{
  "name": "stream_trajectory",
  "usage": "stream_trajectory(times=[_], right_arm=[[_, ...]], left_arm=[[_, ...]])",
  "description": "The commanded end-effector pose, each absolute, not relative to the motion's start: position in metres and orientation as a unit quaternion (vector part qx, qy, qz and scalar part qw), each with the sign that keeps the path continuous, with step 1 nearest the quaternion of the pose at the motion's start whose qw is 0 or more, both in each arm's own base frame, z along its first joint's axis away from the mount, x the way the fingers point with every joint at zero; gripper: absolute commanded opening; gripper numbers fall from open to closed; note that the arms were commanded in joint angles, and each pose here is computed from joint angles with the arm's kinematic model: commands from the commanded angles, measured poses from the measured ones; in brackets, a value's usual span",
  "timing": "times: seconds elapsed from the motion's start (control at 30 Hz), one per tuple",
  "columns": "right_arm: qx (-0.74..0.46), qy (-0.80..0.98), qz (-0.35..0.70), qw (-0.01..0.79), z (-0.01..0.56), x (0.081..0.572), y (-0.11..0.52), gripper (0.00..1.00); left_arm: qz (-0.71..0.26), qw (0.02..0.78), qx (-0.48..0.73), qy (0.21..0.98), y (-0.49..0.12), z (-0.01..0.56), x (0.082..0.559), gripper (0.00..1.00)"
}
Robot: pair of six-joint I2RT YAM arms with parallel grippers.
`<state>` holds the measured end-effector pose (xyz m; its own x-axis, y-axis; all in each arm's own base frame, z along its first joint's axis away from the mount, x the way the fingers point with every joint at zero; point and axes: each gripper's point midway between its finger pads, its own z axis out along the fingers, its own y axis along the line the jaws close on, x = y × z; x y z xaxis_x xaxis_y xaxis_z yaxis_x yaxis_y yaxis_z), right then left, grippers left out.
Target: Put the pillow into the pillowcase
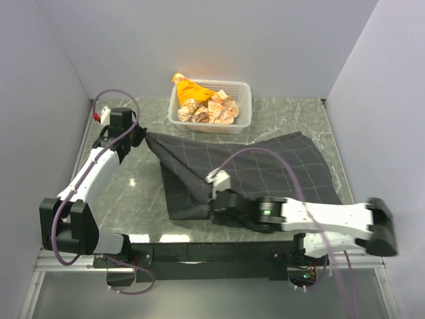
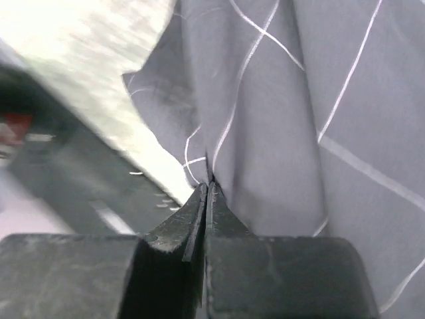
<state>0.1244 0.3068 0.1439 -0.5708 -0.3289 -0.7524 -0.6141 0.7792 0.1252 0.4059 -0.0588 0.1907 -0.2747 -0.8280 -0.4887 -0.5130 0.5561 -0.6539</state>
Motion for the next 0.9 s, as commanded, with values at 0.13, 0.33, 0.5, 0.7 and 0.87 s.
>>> stream_trajectory(times=[0.13,0.33,0.5,0.7,0.87], right_arm=[[-0.278,0.829,0.339,0.347,0.176,0.077,0.272,0.0],[-0.308,0.845,0.32,0.297,0.133,0.062,0.278,0.55],[-0.304,0.834,0.312,0.339,0.172,0.079,0.298,0.72],[-0.339,0.818,0.306,0.349,0.198,0.084,0.367,0.68],[-0.373,0.834,0.256,0.315,0.156,0.085,0.423,0.43]], left_arm=[[-0.136,0.457,-0.404,0.781,-0.023,0.218,0.453,0.01],[-0.151,0.419,-0.392,0.805,-0.034,0.195,0.468,0.48],[-0.144,0.421,-0.394,0.804,-0.026,0.189,0.455,0.63],[-0.1,0.4,-0.434,0.802,-0.008,0.174,0.436,0.6],[-0.105,0.37,-0.453,0.804,-0.005,0.14,0.407,0.61]])
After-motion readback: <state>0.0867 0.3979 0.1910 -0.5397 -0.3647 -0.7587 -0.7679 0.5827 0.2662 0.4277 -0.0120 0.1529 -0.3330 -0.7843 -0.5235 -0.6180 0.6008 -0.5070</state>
